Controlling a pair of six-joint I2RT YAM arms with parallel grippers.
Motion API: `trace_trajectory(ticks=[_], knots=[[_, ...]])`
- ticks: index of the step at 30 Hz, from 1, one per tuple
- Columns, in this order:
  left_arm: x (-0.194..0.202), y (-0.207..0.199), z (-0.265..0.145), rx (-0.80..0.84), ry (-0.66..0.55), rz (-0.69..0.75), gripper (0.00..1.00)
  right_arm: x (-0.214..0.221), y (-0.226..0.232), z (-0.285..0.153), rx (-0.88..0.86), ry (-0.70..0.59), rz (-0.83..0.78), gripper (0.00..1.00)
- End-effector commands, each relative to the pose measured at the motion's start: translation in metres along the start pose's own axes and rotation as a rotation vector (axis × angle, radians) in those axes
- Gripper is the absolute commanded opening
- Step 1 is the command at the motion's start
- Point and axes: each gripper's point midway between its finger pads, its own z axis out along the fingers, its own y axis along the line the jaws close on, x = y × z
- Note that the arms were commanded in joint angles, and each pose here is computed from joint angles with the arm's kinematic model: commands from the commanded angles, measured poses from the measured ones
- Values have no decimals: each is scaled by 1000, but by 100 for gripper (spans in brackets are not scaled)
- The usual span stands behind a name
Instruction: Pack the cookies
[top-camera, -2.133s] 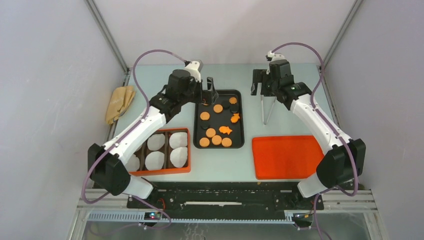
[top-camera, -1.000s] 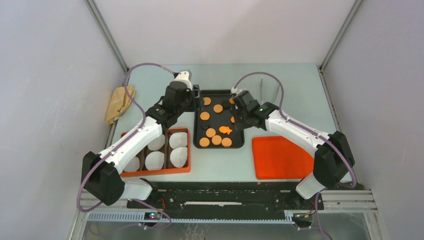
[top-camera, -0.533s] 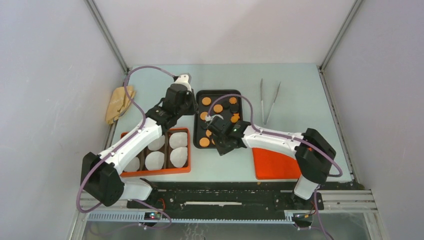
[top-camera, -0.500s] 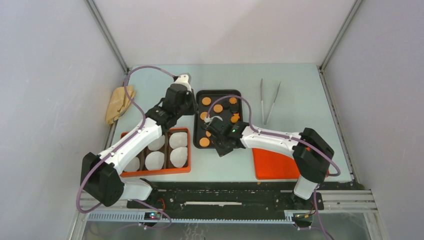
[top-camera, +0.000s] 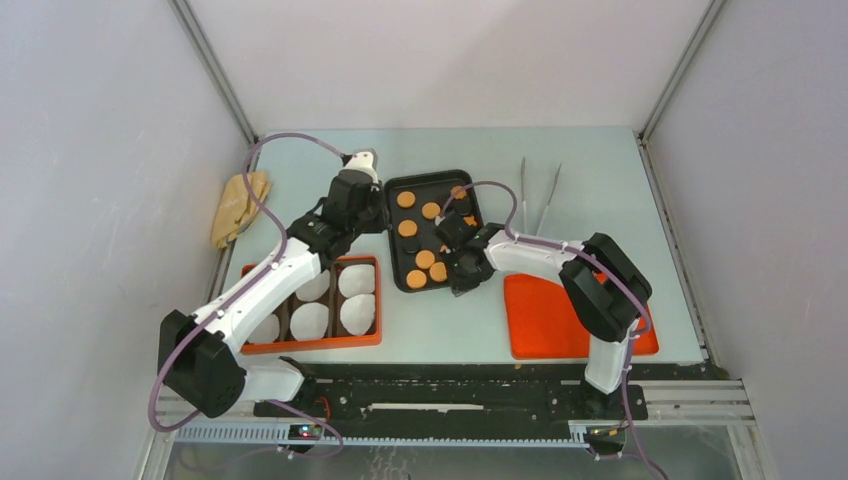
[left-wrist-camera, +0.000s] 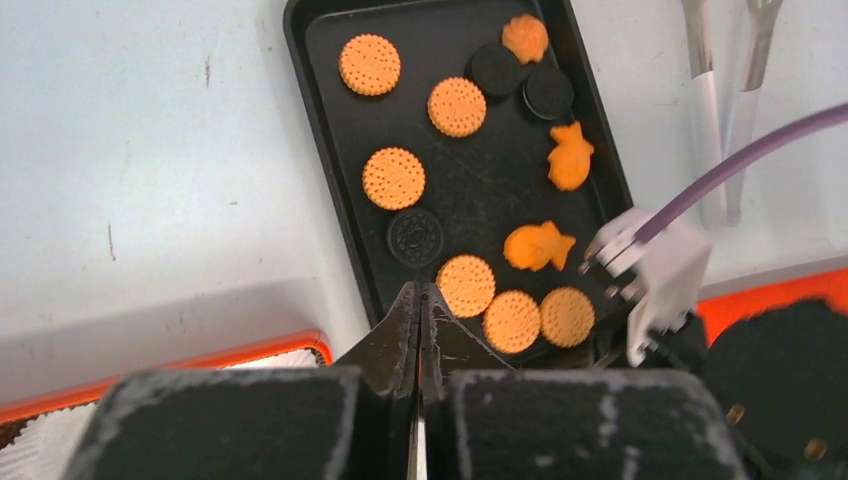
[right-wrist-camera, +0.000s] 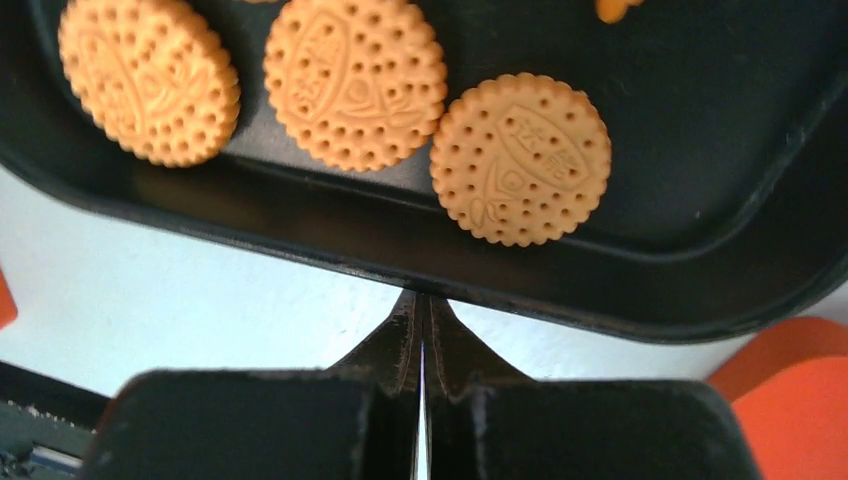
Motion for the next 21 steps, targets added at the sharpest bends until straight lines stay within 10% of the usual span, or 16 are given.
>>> trace_trajectory(ticks=[1, 21], knots=[[-1, 15, -14, -66, -5, 3, 0, -45, -12, -1, 0, -101, 22, 0], [88, 75, -47, -296, 145, -53, 0, -163, -7, 9, -97, -206, 72, 0]])
